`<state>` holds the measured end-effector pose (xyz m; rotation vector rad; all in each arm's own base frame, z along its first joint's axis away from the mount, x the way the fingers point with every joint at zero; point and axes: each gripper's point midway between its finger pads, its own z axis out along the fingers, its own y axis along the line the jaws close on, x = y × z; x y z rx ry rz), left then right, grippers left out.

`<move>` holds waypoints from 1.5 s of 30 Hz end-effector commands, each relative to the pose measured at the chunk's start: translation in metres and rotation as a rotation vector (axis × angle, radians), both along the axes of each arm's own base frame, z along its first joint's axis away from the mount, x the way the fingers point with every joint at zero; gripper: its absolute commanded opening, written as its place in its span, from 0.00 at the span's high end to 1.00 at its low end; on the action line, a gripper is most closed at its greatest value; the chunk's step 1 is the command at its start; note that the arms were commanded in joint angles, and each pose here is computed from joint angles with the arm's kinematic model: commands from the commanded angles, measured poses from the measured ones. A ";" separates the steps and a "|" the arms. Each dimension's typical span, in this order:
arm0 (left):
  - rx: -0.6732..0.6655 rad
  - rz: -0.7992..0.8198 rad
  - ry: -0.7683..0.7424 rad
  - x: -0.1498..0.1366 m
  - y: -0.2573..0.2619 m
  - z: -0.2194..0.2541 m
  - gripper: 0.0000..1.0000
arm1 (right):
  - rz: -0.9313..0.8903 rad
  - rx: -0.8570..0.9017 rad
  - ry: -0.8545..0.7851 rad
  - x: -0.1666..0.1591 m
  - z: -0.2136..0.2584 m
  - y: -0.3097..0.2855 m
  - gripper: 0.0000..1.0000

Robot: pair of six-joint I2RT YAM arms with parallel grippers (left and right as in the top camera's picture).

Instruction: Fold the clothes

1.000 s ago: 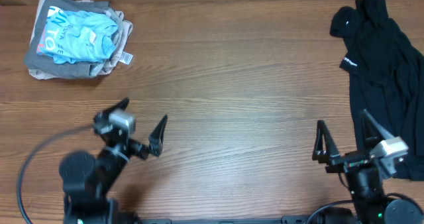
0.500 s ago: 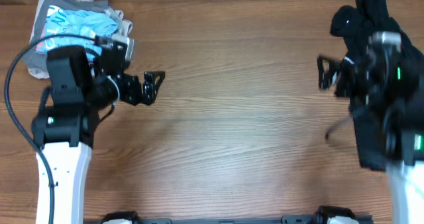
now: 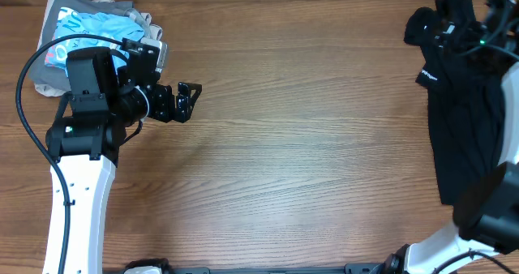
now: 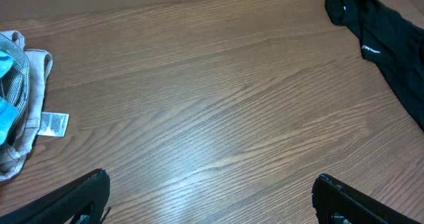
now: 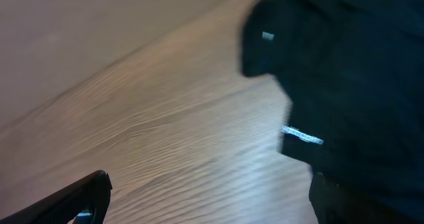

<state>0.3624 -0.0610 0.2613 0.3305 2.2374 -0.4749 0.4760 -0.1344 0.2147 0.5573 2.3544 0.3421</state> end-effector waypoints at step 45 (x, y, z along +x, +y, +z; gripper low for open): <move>-0.047 0.046 0.039 0.023 0.000 -0.011 0.00 | -0.392 0.292 0.222 -0.017 -0.141 -0.112 0.96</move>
